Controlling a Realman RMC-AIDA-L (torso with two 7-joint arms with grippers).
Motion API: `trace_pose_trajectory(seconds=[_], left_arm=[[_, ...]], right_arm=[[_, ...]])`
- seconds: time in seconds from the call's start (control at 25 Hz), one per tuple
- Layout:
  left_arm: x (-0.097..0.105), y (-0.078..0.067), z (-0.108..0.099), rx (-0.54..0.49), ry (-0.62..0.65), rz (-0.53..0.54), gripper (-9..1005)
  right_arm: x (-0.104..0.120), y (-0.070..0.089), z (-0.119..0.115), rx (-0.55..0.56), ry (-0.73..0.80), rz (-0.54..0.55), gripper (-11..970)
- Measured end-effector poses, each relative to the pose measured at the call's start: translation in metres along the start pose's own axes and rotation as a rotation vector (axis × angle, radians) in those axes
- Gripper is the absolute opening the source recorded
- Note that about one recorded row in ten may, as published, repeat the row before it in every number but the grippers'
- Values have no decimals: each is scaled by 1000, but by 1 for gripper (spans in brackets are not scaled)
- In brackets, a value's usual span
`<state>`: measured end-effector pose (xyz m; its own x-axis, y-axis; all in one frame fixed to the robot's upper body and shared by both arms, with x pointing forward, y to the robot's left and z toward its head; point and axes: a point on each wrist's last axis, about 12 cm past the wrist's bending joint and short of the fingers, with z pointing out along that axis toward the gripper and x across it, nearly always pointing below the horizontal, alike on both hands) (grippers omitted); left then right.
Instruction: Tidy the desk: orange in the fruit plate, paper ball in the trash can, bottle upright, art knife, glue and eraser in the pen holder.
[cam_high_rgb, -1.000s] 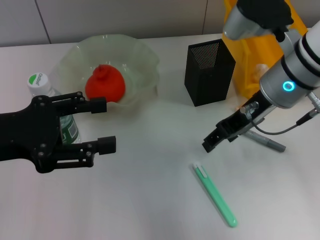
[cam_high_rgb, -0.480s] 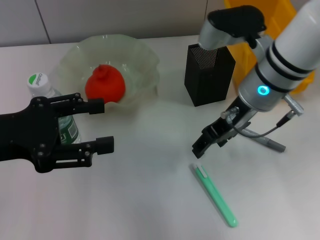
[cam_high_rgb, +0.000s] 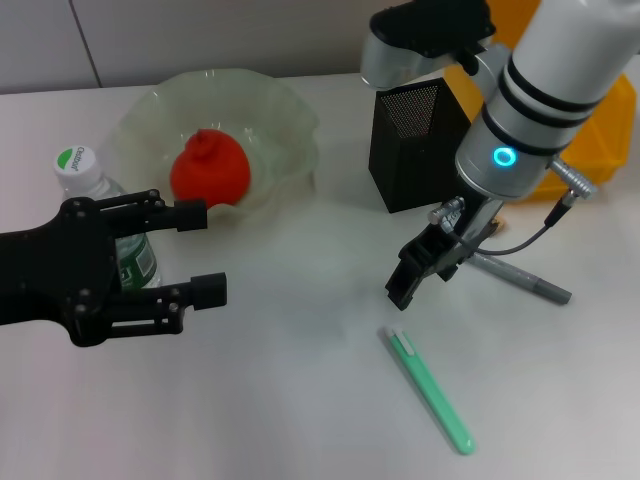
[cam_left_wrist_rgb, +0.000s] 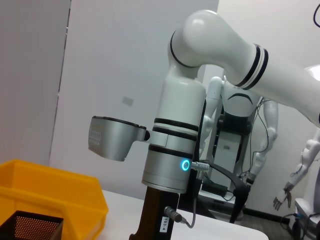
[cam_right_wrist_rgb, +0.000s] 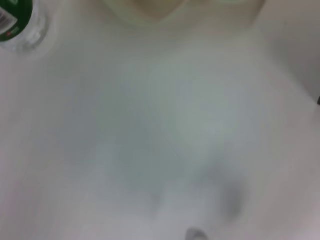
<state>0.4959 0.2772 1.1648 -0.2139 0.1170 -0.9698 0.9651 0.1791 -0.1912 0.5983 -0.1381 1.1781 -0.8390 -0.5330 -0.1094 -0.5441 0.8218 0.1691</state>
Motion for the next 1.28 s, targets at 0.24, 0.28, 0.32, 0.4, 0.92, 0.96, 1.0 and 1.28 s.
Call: trace_pose_trajectory(seconds=[0.24, 0.28, 0.32, 0.4, 0.92, 0.96, 1.0, 1.28], left_arm=[[1, 1, 0, -5, -6, -4, 787], [1, 1, 0, -5, -6, -4, 787], [1, 1, -1, -6, -6, -5, 787], [2, 1, -1, -8, -8, -7, 787], [4, 3, 0, -13, -7, -9, 786], [4, 3, 0, -13, -8, -10, 786], [5, 3, 0, -13, -8, -12, 786], [7, 4, 1, -9, -11, -25, 787]], right_arm=[[-5, 3, -5, 36, 21, -22, 693], [-5, 3, -4, 36, 23, -21, 693], [-5, 3, -4, 36, 23, -21, 693], [-5, 3, -2, 30, 25, -18, 693], [-2, 10, 21, -1, 67, -38, 692], [-1, 11, 23, -2, 72, -42, 692], [-1, 11, 23, -2, 72, -42, 692], [1, 11, 29, -7, 85, -43, 693]])
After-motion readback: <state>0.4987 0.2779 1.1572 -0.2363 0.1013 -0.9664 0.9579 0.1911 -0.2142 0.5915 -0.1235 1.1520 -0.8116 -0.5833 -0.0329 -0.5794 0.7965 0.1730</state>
